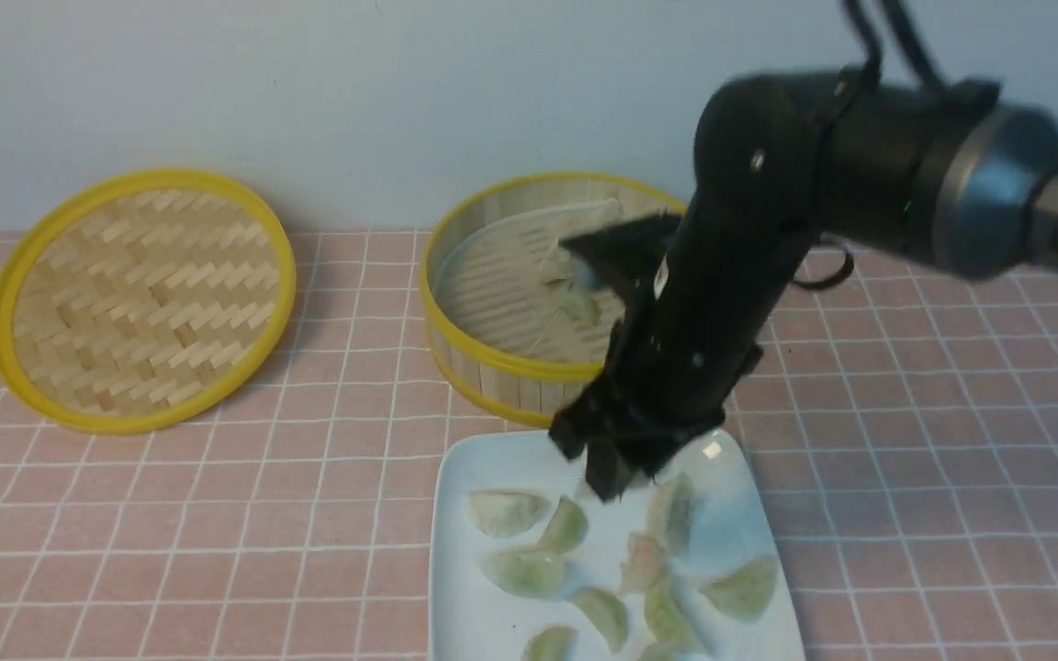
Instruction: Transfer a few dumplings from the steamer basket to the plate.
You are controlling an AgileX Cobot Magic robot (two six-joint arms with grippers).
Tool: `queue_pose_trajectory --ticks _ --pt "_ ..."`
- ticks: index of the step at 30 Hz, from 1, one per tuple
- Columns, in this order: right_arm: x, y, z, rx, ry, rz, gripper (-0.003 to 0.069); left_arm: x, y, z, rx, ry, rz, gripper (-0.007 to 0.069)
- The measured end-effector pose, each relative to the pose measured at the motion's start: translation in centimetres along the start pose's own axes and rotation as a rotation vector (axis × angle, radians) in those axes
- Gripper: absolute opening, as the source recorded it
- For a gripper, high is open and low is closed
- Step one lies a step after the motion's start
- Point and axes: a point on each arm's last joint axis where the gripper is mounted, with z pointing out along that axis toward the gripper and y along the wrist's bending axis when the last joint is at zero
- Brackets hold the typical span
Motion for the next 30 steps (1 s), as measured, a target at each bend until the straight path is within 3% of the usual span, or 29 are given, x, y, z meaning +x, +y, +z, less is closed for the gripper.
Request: queue_pose_trajectory --ticks 3,5,11,13,15,17,18,20,21,24,27,30 --pt "0.2 -0.1 2.1 0.018 0.027 0.013 0.023 0.0 0.0 0.0 0.0 0.0 0.0 -0.0006" --pt "0.1 -0.4 3.1 0.029 0.031 0.037 0.0272 0.0 0.0 0.0 0.0 0.0 0.0 -0.0006" --pt "-0.6 -0.2 2.2 0.031 0.03 0.041 0.052 0.0 0.0 0.0 0.0 0.0 0.0 -0.0006" --pt "-1.3 0.1 0.7 0.034 0.011 0.036 0.0561 0.0 0.0 0.0 0.0 0.0 0.0 -0.0006" --pt "-1.6 0.2 -0.3 0.036 -0.017 0.029 0.0556 0.0 0.0 0.0 0.0 0.0 0.0 -0.0006" --pt "-1.6 0.6 -2.6 0.041 -0.077 0.021 0.052 0.0 0.0 0.0 0.0 0.0 0.0 -0.0006" --pt "-0.9 1.1 -5.3 0.042 -0.137 0.022 0.0436 0.0 0.0 0.0 0.0 0.0 0.0 -0.0006" --pt "0.0 1.4 -7.7 0.042 -0.187 0.025 0.0361 0.0 0.0 0.0 0.0 0.0 0.0 -0.0006" --pt "1.9 1.9 -11.2 0.042 -0.265 0.03 0.0246 0.0 0.0 0.0 0.0 0.0 0.0 -0.0006" --pt "7.1 2.6 -17.2 0.041 -0.407 0.043 0.0055 0.0 0.0 0.0 0.0 0.0 0.0 -0.0006" --pt "14.7 2.8 -22.0 0.05 -0.582 0.059 0.0 0.0 0.0 0.0 0.0 0.0 0.0 -0.0006" --pt "21.8 2.5 -24.6 0.042 -0.845 0.055 -0.0011 0.0 0.0 0.0 0.0 0.0 0.0 -0.0006"
